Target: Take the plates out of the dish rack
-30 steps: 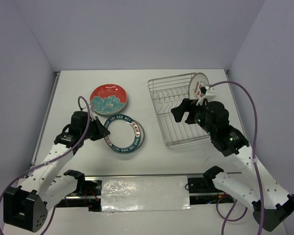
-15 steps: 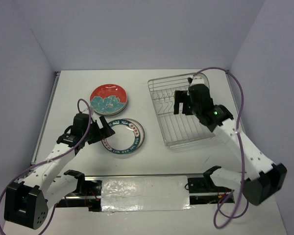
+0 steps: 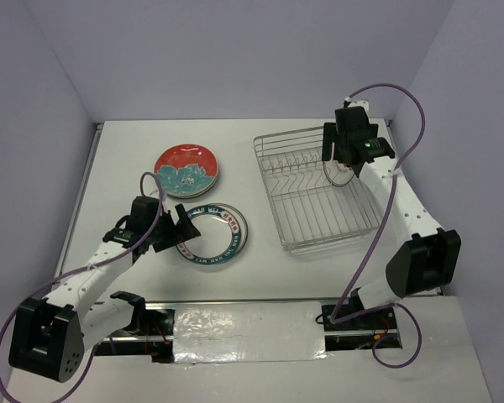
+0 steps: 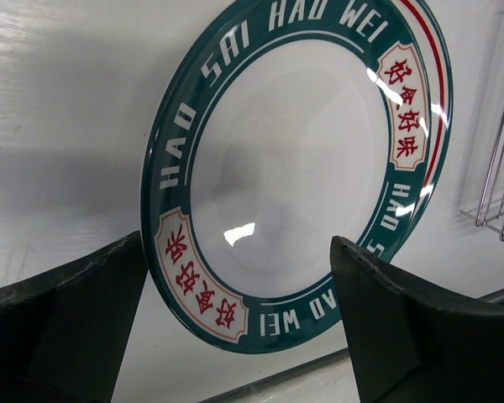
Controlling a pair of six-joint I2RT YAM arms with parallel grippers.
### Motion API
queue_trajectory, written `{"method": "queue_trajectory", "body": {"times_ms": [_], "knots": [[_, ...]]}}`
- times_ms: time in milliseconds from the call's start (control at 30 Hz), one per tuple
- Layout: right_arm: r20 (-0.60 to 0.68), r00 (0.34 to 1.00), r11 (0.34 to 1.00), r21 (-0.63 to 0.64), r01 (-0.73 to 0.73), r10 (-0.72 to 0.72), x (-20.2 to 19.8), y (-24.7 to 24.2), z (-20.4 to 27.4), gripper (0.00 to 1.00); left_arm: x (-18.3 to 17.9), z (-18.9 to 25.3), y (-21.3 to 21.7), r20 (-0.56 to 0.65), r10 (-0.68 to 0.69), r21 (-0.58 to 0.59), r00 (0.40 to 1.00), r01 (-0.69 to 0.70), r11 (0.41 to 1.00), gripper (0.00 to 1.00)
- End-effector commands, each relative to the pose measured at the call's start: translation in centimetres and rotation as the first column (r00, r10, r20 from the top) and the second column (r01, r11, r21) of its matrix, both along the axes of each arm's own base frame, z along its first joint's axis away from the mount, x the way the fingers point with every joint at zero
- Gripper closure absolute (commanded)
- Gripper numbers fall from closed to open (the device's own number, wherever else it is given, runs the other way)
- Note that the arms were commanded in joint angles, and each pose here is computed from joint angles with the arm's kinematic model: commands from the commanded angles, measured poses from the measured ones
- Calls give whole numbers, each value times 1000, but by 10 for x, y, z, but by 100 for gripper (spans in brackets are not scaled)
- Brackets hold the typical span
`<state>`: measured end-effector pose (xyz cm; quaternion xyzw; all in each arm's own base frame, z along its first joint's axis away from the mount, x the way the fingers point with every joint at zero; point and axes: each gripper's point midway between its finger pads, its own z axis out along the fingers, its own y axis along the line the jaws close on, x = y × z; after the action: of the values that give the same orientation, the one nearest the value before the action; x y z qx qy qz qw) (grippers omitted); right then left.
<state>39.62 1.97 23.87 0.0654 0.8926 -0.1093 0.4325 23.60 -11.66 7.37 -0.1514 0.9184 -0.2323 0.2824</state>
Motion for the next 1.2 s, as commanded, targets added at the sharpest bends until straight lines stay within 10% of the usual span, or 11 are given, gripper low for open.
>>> {"method": "queue_trajectory", "body": {"times_ms": [0,833,1067,1167], "knots": [[49,998,998,-32,50,-49,16,-15,14,7,13,16,-13,45,-45,-30,998,47,998,0],[-54,998,999,-12,-41,40,74,-29,-34,16,15,25,-6,16,-1,108,1000,-1,994,1],[-72,997,999,-40,-12,9,73,-36,-41,76,5,36,9,0,-2,187,1000,2,982,0],[-30,999,998,-62,8,-10,66,-38,-25,87,4,63,10,69,-22,180,997,10,984,1]]}}
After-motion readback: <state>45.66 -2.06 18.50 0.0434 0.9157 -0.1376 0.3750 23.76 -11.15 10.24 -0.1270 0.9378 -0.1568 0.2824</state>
